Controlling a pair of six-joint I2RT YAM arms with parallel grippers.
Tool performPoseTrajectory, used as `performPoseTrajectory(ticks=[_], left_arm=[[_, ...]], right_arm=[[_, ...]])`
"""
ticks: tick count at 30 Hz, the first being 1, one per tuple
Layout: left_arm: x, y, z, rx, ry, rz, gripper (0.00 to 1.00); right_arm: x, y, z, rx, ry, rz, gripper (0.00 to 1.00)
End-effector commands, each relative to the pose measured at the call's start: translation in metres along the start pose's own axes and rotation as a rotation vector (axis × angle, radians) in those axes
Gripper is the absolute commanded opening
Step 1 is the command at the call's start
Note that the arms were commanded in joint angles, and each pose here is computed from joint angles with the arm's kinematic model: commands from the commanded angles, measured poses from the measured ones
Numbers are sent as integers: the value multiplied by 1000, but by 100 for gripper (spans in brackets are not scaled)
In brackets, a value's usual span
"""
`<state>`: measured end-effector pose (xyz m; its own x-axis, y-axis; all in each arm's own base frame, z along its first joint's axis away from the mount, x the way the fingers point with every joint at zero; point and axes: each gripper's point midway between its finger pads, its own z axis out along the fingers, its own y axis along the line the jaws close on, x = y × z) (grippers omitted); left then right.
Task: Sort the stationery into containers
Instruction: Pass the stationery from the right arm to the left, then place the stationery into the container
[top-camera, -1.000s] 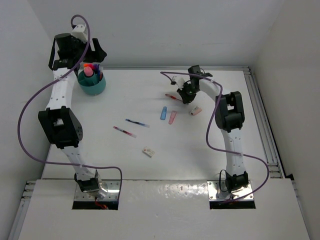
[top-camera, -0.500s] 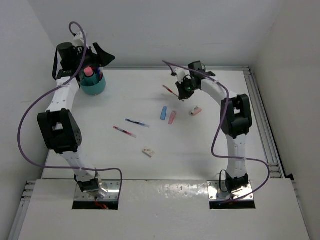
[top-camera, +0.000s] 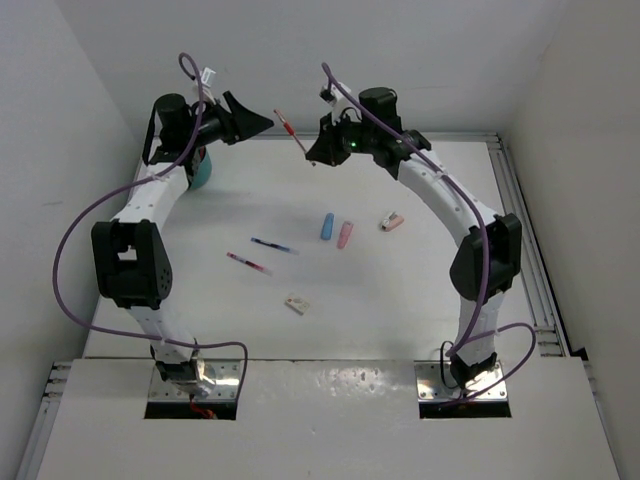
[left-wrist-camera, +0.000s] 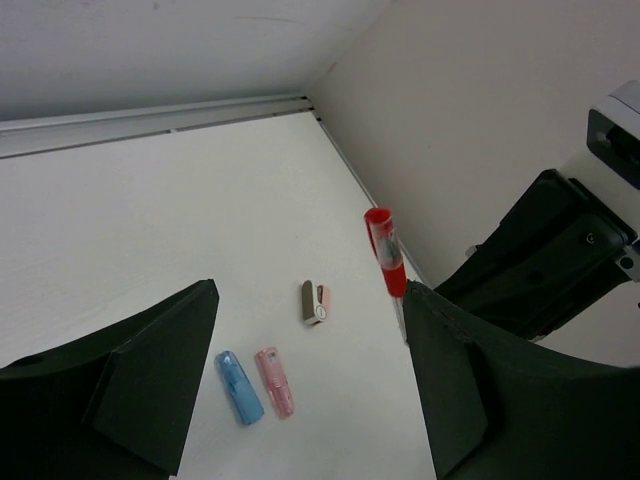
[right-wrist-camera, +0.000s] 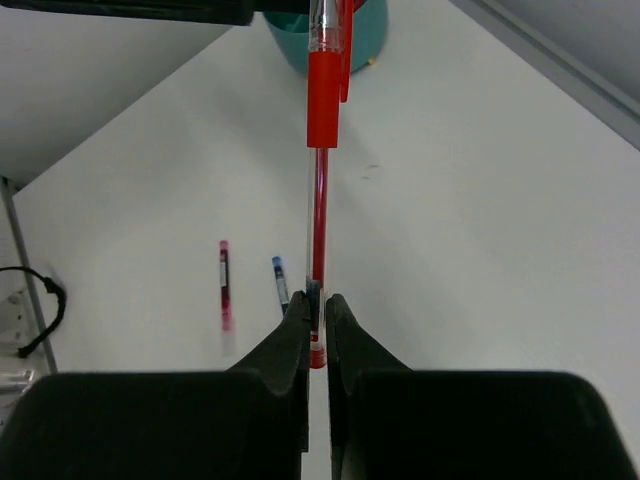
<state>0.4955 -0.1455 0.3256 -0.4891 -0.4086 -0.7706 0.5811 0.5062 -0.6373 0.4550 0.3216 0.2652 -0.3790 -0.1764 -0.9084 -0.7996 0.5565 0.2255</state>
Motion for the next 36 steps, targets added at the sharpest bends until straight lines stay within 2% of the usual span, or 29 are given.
performPoseTrajectory(ticks=[1,8,11,13,14,16,19,20,21,22,24,25,26,28,30,31,32,33,35,36], left_arm=[[-14,-43,1,85,-37,53,81],[-12,-55,10,117,-49,48,80],[-13,-55,13,123,-53,36,75],[-15,-59,16,140,-61,38,62],[-15,-63,18,159,-63,39,51],[-16,-69,20,184,-63,46,42],[-17,-81,22,230,-63,64,24],[-18,-86,21,249,-63,84,10],[-22,-87,20,248,-72,108,5],[-25,-84,19,229,-76,107,0],[-43,-66,9,167,-122,128,0],[-53,-61,5,144,-140,156,0],[-67,-26,-8,35,-165,186,0],[-89,0,-20,-84,-174,237,0],[-126,32,-36,-207,-200,432,0],[-119,55,-42,-303,-137,412,0],[-127,90,-51,-416,-120,500,0],[-146,90,-57,-461,-135,567,0],[-146,132,-72,-612,-80,602,0],[-159,132,-75,-640,-89,633,0]], right_arm=[[-28,20,-2,-54,-65,11,0],[-32,33,-3,-85,-64,2,0],[-32,38,-3,-100,-65,-5,0],[-31,41,-3,-105,-61,-6,0],[-29,43,-1,-112,-55,-14,0],[-27,46,0,-118,-49,-29,0],[-26,49,1,-124,-47,-38,0],[-26,48,2,-122,-46,-39,0],[-27,49,2,-122,-48,-39,4],[-27,48,1,-119,-44,-35,31],[-25,43,-1,-100,-34,-27,53],[-25,42,-3,-89,-33,-19,67],[-16,37,-3,-78,-14,-3,72],[3,33,-4,-59,35,14,78],[18,28,-7,-39,77,14,78],[32,26,-7,-29,108,22,79],[37,24,-9,-19,118,22,79],[46,21,-10,-9,142,14,79],[60,17,-11,10,183,20,80],[68,14,-12,15,210,21,80]])
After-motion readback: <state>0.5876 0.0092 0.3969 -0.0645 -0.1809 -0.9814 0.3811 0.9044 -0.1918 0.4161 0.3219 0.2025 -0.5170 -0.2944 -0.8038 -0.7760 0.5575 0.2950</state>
